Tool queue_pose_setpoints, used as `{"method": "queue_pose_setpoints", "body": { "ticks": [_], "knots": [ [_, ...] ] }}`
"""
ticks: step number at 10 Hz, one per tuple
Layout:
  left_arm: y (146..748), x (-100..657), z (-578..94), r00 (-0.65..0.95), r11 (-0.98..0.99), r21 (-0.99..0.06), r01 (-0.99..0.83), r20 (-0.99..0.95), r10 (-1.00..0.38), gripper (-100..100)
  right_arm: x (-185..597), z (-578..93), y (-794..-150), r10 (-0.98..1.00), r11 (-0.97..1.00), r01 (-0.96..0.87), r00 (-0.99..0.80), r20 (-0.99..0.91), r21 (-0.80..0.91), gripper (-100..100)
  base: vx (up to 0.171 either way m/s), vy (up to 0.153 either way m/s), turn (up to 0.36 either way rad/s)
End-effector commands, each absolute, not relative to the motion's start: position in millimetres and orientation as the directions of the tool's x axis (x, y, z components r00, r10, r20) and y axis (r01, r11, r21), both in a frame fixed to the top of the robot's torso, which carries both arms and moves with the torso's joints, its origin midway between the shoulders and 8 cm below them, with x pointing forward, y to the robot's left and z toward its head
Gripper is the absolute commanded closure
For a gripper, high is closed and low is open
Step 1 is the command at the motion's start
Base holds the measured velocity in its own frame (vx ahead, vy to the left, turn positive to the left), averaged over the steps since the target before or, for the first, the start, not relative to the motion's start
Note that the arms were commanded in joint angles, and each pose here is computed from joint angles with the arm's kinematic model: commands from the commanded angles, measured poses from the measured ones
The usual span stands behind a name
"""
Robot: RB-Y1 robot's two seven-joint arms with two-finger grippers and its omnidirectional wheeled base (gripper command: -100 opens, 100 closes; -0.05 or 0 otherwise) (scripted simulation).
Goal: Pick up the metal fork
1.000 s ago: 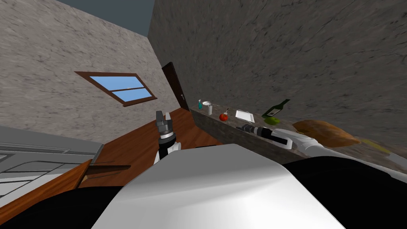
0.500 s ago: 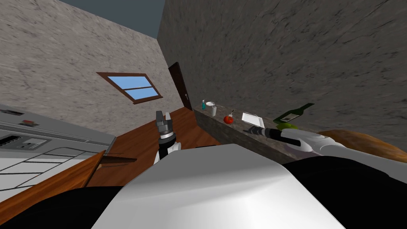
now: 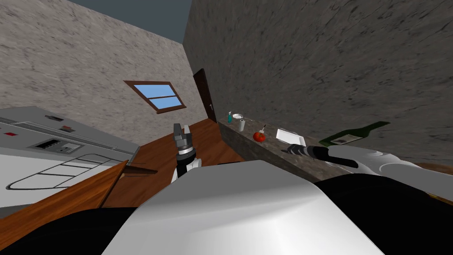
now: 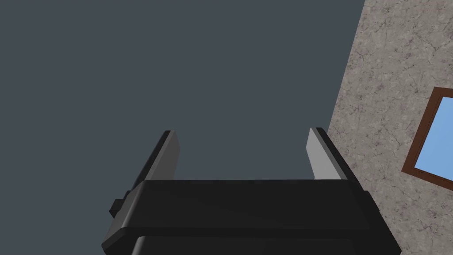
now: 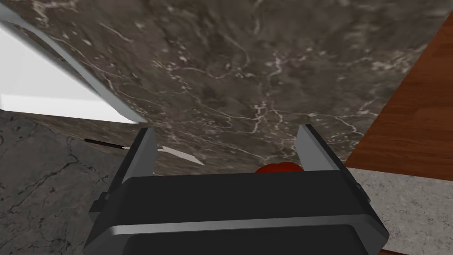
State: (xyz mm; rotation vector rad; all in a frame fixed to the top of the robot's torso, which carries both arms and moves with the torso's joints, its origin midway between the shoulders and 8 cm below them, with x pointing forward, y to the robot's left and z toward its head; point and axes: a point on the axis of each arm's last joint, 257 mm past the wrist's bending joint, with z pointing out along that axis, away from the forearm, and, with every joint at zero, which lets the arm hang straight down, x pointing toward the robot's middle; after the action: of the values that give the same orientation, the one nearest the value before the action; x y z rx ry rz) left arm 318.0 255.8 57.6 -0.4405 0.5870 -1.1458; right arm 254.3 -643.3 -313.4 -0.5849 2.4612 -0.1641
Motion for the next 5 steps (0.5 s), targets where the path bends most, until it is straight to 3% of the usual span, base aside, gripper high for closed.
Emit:
{"method": "queue_pose_setpoints", "body": {
  "ticks": [1, 5],
  "knots": [
    [256, 318, 58, 0.291, 0.356, -0.604, 0.713, -0.206, -0.934, 0, 231, -316, -670, -0.472, 0.881, -0.380, -0.758, -0.451, -0.283, -100, 0.080, -0.027, 0.218],
    [256, 318, 58, 0.292, 0.356, -0.604, 0.713, -0.206, -0.934, 0, 172, -319, -720, -0.505, 0.849, -0.409, -0.816, -0.281, -0.335, -100, 0.090, -0.054, 0.186]
  ]
}}
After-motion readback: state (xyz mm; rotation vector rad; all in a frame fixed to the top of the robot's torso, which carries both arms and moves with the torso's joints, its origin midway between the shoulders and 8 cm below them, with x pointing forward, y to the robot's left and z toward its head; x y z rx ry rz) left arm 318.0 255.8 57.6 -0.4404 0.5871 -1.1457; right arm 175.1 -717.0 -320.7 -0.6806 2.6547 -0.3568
